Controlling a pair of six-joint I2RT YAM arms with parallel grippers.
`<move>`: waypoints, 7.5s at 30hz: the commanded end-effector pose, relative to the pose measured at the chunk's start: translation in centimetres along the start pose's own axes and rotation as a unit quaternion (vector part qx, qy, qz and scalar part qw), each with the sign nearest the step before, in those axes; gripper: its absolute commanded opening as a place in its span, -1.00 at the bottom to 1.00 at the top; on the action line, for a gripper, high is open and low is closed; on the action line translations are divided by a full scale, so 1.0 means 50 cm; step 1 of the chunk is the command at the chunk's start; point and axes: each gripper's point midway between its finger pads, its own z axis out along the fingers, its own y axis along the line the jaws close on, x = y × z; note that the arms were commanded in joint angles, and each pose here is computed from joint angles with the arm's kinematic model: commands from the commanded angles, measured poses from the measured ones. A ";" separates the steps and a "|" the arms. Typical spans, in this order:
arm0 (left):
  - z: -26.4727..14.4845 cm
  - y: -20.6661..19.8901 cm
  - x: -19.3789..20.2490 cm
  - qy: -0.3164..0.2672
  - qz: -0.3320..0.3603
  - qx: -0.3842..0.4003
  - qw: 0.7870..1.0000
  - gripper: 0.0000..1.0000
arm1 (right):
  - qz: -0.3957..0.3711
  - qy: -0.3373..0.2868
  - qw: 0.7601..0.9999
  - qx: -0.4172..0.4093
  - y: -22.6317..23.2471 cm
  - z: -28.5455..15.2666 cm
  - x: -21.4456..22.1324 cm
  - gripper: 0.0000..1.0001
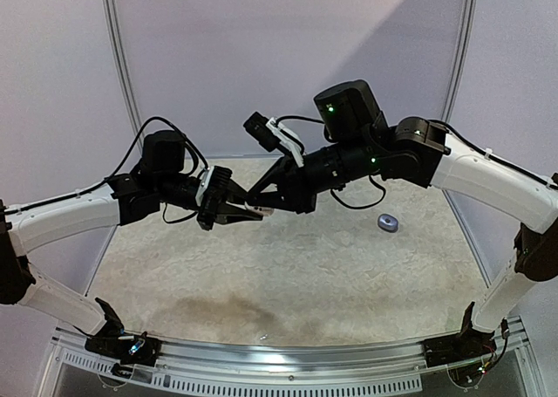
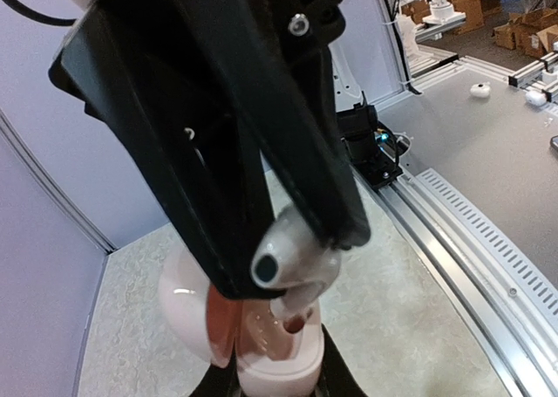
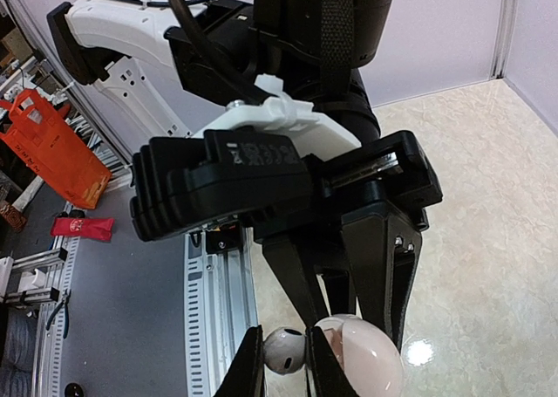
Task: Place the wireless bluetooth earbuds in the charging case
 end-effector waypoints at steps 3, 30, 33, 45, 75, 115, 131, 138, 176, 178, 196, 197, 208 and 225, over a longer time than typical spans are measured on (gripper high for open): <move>-0.001 -0.007 -0.012 -0.010 0.003 0.003 1.000 -1.00 | 0.006 0.020 1.000 -0.001 -0.010 0.015 0.026 -1.00; -0.004 -0.003 -0.033 -0.030 -0.002 0.006 1.000 -1.00 | 0.051 0.039 0.998 0.013 -0.047 0.020 0.055 -0.99; -0.006 -0.004 -0.033 -0.032 -0.008 0.008 0.999 -1.00 | 0.049 0.039 0.998 0.022 -0.052 0.016 0.055 -0.94; -0.009 -0.021 -0.045 -0.050 -0.076 0.039 0.995 -1.00 | 0.060 0.037 0.997 0.035 -0.075 0.015 0.053 -0.90; -0.010 -0.009 -0.029 -0.031 -0.006 0.012 0.999 -1.00 | 0.088 0.080 0.992 -0.039 -0.043 0.021 0.081 -0.98; -0.012 -0.016 -0.046 -0.047 -0.051 0.029 0.997 -1.00 | 0.110 0.098 0.988 0.046 -0.117 0.027 0.102 -0.67; -0.013 -0.022 -0.041 -0.045 0.018 0.028 0.998 -1.00 | 0.114 0.114 0.985 0.051 -0.125 0.020 0.098 -0.71; -0.013 -0.027 -0.048 -0.053 -0.047 0.041 0.997 -1.00 | 0.120 0.126 0.983 0.062 -0.137 0.030 0.108 -0.70; -0.014 -0.029 -0.063 -0.064 -0.095 0.057 0.992 -1.00 | 0.123 0.125 0.979 0.103 -0.173 0.025 0.091 -0.46; -0.014 -0.029 -0.062 -0.064 -0.094 0.057 0.992 -1.00 | 0.122 0.128 0.979 0.104 -0.173 0.023 0.095 -0.46; -0.013 -0.033 -0.064 -0.067 -0.096 0.062 0.991 -1.00 | 0.122 0.116 0.980 0.107 -0.180 0.022 0.078 -0.40; -0.014 -0.033 -0.065 -0.068 -0.095 0.062 0.991 -1.00 | 0.122 0.117 0.980 0.107 -0.180 0.023 0.079 -0.39; -0.013 -0.032 -0.065 -0.069 -0.091 0.061 0.992 -1.00 | 0.126 0.119 0.979 0.108 -0.183 0.022 0.080 -0.38; -0.015 -0.036 -0.068 -0.074 -0.076 0.065 0.992 -1.00 | 0.136 0.119 0.979 0.095 -0.181 0.018 0.081 -0.37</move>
